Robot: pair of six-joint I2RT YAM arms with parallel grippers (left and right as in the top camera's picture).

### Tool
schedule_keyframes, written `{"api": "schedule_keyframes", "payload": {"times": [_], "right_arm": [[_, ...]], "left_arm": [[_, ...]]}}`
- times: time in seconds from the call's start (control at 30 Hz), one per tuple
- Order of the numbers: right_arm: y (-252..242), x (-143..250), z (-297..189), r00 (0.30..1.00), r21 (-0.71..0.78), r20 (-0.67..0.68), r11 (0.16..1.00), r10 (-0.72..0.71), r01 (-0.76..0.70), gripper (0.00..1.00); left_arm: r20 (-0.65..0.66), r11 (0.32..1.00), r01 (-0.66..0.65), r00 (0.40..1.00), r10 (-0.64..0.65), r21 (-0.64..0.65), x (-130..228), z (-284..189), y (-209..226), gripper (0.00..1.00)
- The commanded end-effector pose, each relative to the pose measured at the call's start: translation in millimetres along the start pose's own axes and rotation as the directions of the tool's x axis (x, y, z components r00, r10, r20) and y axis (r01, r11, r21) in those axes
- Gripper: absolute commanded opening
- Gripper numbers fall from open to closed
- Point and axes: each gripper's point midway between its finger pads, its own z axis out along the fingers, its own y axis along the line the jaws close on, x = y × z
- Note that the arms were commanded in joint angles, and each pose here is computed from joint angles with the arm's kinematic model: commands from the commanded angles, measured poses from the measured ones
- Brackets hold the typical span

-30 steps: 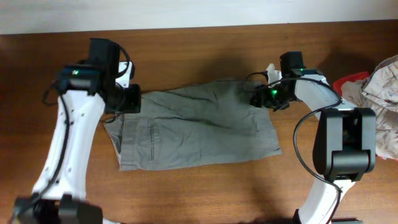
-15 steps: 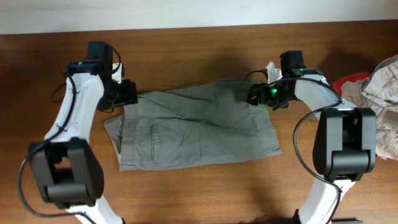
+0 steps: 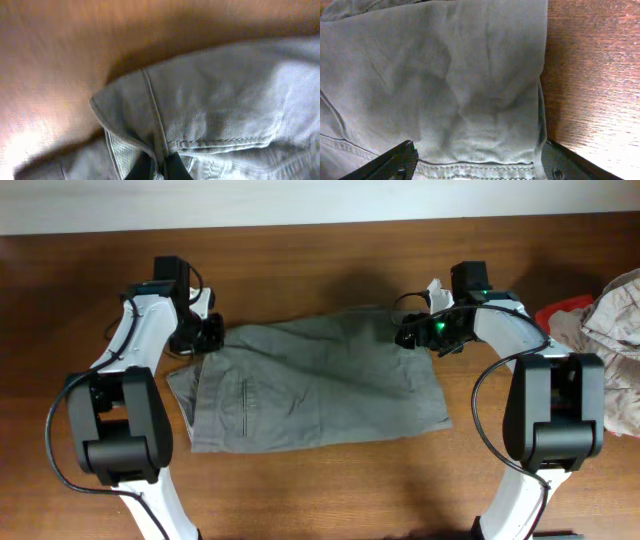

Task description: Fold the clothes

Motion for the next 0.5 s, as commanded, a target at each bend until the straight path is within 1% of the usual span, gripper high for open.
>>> {"api": "schedule_keyframes", "payload": {"times": [0.0, 0.03, 0.07, 0.17, 0.27, 0.37, 0.4, 0.43, 0.47], "right_arm": [[0, -1, 1, 1.000, -0.012, 0.001, 1.000, -0.013, 0.013, 0.85], [-2, -1, 0, 1.000, -0.010, 0.004, 1.000, -0.005, 0.005, 0.86], [-4, -2, -1, 1.000, -0.010, 0.005, 1.000, 0.000, 0.000, 0.86], [-9, -2, -3, 1.000, -0.007, 0.009, 1.000, 0.020, -0.020, 0.86], [-12, -2, -4, 0.999, -0.005, 0.007, 0.999, 0.036, -0.036, 0.86], [-11, 0, -4, 0.999, -0.007, 0.002, 0.999, 0.037, -0.037, 0.86], [-11, 0, -4, 0.999, -0.009, 0.001, 0.999, 0.037, -0.037, 0.86], [-10, 0, -4, 0.999, -0.015, -0.001, 0.999, 0.037, -0.037, 0.86], [-7, 1, -4, 0.999, -0.032, -0.006, 0.999, 0.038, -0.039, 0.86]], "left_arm": [[-0.121, 0.998, 0.067, 0.990, -0.067, -0.001, 29, -2, 6, 0.01], [-0.165, 0.995, 0.104, 0.981, -0.104, -0.008, 41, -6, 10, 0.01], [-0.182, 0.992, 0.128, 0.975, -0.128, -0.012, 46, -10, 13, 0.01], [-0.194, 0.986, 0.167, 0.967, -0.164, -0.001, 53, -25, 16, 0.01], [-0.160, 0.981, 0.189, 0.971, -0.180, 0.046, 53, -48, 13, 0.01], [-0.081, 0.980, 0.189, 0.980, -0.184, 0.063, 48, -76, 13, 0.00], [-0.072, 0.981, 0.187, 0.980, -0.183, 0.057, 48, -80, 14, 0.02], [-0.071, 0.981, 0.188, 0.980, -0.185, 0.040, 50, -82, 17, 0.08], [-0.076, 0.982, 0.189, 0.979, -0.187, 0.024, 52, -82, 20, 0.24]]}}
